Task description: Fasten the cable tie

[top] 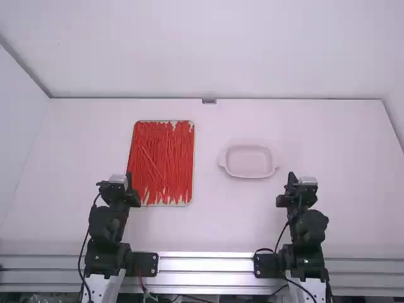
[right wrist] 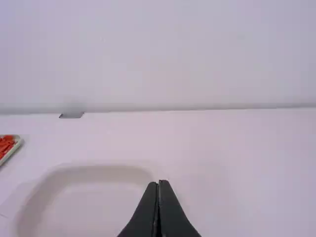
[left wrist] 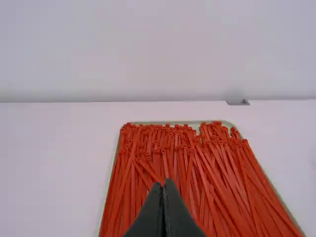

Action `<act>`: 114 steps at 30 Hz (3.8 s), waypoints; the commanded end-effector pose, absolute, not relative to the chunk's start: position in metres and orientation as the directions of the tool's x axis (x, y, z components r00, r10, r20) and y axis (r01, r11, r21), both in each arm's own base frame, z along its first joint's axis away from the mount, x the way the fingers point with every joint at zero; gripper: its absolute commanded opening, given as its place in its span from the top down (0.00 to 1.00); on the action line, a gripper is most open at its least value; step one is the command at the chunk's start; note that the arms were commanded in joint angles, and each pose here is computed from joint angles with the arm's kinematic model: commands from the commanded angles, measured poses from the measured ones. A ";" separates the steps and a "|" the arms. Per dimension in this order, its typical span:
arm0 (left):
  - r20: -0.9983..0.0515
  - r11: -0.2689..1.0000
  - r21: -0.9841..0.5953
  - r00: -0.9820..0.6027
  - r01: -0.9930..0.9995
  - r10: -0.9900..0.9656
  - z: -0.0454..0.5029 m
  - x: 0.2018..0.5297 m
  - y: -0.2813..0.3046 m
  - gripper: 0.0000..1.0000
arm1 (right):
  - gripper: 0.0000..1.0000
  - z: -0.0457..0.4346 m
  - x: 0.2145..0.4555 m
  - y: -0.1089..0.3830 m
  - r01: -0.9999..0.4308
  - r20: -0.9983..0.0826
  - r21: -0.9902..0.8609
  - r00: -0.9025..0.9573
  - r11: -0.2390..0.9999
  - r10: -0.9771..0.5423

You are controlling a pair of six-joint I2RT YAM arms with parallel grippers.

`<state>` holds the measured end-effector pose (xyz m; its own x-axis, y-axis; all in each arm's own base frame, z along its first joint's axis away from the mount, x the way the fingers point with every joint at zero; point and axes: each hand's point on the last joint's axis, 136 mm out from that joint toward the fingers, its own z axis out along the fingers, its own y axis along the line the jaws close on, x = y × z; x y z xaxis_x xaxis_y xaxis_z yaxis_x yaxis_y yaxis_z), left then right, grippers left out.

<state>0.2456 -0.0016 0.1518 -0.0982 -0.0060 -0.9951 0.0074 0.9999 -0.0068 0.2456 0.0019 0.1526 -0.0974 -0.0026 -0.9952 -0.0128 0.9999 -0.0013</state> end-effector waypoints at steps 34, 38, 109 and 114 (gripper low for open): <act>-0.908 0.992 -0.061 -0.418 0.108 -0.010 0.153 0.262 -0.023 0.61 | 0.61 0.166 0.276 0.025 -0.104 -0.939 0.009 -0.342 0.995 -0.027; -0.869 0.987 -0.121 -0.492 0.103 -0.055 0.150 0.271 -0.028 0.53 | 0.52 0.167 0.288 0.032 -0.125 -0.921 0.014 -0.387 0.992 -0.036; -0.373 0.966 -0.194 -0.897 -0.172 -0.235 0.149 0.385 -0.033 0.01 | 0.02 0.156 0.335 0.084 -0.185 -0.736 0.188 -0.677 0.965 0.013; -0.316 0.966 -0.184 -0.920 -0.181 -0.232 0.130 0.423 -0.036 0.00 | 0.02 0.156 0.334 0.088 -0.203 -0.733 0.204 -0.680 0.958 0.012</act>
<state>0.4102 -0.0311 0.1348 -0.9109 -0.2544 -0.3247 -0.1993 0.9606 -0.1936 0.3279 0.0829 0.1426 -0.6987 0.0063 -0.7154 -0.1877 0.9633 0.1919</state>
